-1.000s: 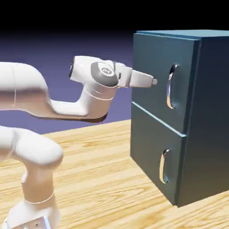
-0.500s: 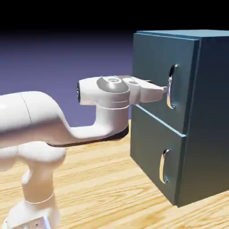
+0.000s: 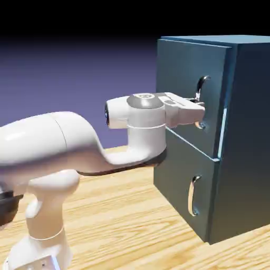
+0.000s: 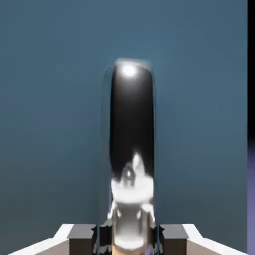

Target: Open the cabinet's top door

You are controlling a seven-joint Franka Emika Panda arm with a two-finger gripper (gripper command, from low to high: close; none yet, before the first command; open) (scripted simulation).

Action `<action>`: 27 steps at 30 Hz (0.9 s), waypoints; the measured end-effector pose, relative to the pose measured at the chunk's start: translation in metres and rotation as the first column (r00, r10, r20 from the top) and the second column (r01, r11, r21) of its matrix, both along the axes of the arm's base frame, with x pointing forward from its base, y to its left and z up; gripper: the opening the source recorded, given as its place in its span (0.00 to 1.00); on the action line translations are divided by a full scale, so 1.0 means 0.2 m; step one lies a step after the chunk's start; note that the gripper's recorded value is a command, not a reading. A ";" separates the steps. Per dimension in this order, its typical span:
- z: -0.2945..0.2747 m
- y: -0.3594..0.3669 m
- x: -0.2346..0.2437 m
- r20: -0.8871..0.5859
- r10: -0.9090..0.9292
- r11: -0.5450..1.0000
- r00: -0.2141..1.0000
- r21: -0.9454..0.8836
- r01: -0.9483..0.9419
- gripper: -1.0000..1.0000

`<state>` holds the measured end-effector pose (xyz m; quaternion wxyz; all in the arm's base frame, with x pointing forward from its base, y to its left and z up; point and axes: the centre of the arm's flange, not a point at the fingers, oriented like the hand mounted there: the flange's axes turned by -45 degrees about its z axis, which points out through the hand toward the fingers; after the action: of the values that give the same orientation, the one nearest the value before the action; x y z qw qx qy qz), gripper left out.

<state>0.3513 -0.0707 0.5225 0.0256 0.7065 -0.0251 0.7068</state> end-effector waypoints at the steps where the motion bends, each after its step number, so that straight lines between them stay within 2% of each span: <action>1: 0.00 0.02 -0.04 0.000 -0.025 1.000 1.000 0.000 0.025 0.00; 12: 0.00 0.30 -0.44 0.000 -0.271 0.963 0.963 0.001 0.271 0.00; 27: 0.00 0.65 -0.75 0.000 -0.493 0.870 0.870 0.001 0.493 0.00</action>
<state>0.2022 0.0594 0.5226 0.2048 0.6768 -0.2048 0.6768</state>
